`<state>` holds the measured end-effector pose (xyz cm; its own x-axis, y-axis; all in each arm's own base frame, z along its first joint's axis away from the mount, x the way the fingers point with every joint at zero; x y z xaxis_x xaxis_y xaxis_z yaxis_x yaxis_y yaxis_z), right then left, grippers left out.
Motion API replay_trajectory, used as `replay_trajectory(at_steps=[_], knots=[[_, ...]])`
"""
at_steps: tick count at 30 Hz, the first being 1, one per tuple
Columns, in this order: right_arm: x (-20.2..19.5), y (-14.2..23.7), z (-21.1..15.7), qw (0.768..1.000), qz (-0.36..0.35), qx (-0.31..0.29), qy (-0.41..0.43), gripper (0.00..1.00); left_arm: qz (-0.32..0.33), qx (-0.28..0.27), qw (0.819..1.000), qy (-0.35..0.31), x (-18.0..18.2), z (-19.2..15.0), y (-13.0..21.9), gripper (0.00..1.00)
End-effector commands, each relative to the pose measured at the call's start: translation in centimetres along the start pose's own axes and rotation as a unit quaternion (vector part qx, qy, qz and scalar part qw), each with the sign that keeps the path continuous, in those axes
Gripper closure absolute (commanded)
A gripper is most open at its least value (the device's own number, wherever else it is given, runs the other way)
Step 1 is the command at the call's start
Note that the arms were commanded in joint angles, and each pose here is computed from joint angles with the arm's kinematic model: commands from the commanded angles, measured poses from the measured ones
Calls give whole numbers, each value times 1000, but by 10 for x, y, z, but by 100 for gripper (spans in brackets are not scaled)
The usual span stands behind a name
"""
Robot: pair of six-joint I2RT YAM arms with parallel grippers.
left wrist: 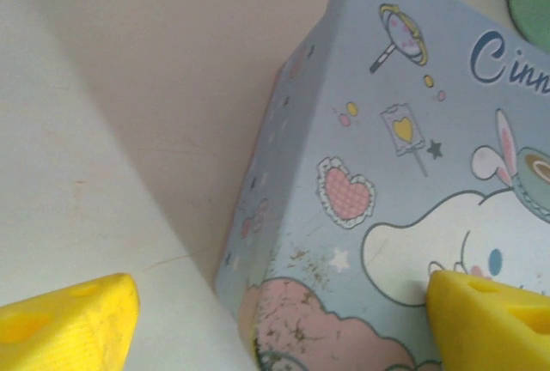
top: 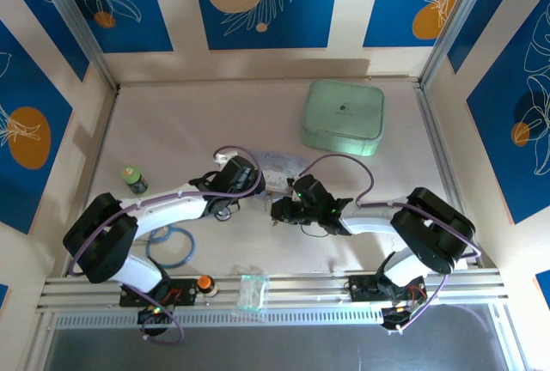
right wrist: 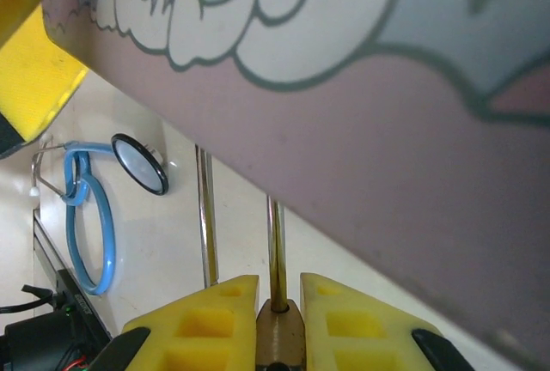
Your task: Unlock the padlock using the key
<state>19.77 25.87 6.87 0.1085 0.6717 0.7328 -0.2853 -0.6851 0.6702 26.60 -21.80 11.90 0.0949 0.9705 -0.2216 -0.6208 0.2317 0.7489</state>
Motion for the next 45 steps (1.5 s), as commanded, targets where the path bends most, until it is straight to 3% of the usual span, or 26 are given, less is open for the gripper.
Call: replay_trajectory(at_steps=[1,7,13,20,26,28,33,45], knots=[[-119,21,-38,956,-253,51,-141,91,28,2,998,-58,-1,7,2,8],[-124,30,-29,956,-253,38,-147,92,22,23,996,-88,-16,12,-17,6],[-130,39,-21,955,-251,27,-153,92,12,5,995,-94,-24,24,-16,2],[-131,47,-16,957,-255,20,-140,92,-51,-38,987,-145,-53,51,-11,1],[-124,52,-19,958,-264,35,-105,92,-109,-30,972,-208,-85,65,-48,1],[-123,53,-18,959,-262,31,-105,92,-96,-9,973,-207,-85,65,-58,8],[-125,59,-12,956,-260,14,-132,92,14,54,984,-166,-54,47,-67,24],[-135,65,-4,951,-247,-21,-185,96,46,120,988,-79,-23,-21,-63,54]])
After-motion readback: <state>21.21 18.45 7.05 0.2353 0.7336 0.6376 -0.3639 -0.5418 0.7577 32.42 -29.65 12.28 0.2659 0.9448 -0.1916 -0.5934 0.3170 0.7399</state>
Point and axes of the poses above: each hand's point on the last joint's axis, 136 mm out from that joint toward the fingers, its own y axis back along the fingers, its own x axis along the line the jaws close on, z = x × y, the point moved 5 cm from there along y, back along the fingers, and after that the axes turned 12 degrees about -y, right-handed, at the moved point
